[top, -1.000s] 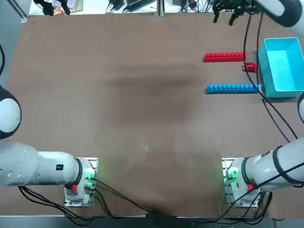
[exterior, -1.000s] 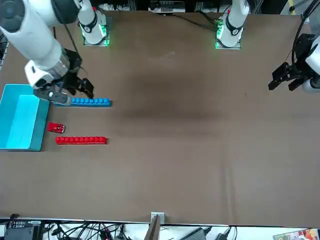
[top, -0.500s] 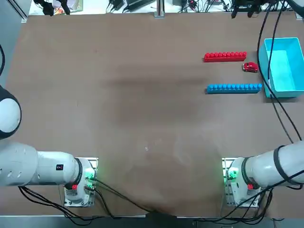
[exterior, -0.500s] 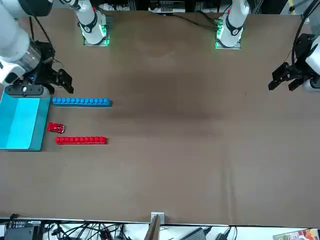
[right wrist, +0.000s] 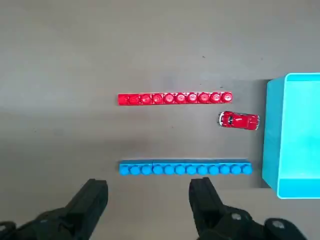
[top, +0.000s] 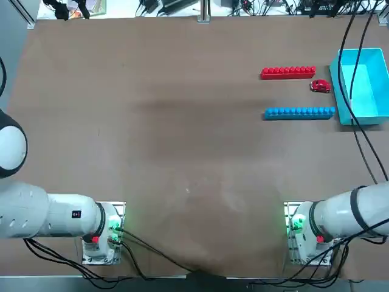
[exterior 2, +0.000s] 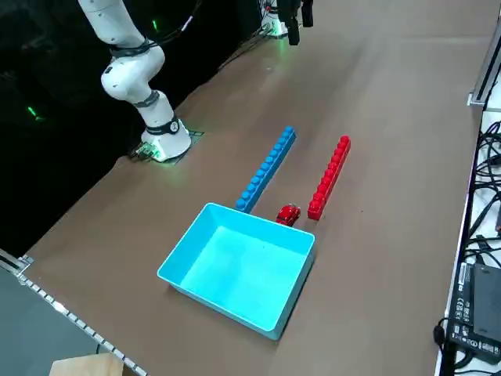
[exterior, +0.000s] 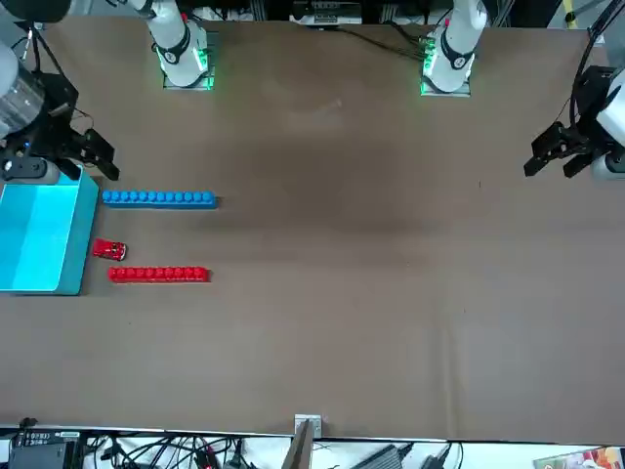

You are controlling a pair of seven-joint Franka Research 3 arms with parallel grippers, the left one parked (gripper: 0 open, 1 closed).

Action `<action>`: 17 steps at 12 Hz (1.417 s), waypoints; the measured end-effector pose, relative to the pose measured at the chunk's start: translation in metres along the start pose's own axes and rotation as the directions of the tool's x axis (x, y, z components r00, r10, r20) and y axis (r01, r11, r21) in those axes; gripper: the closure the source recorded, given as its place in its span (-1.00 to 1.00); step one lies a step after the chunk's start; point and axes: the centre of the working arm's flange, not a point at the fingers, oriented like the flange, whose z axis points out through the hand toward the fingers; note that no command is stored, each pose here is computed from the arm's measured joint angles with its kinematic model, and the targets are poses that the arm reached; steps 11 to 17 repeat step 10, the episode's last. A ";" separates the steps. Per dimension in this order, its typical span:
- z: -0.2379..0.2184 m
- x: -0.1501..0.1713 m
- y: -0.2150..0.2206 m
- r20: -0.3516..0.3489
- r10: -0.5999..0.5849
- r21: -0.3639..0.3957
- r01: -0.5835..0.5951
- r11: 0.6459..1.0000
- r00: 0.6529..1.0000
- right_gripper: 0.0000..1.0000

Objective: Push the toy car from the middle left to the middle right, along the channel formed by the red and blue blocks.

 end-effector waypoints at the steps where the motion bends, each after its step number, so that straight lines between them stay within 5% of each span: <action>1: -0.004 -0.003 0.007 0.004 -0.003 -0.001 0.003 1.000 1.000 -1.00; 7: -0.022 -0.025 0.044 0.048 -0.053 -0.001 0.053 0.999 0.997 -1.00; 17: -0.023 -0.030 0.046 0.060 -0.050 -0.001 0.050 0.999 0.997 -1.00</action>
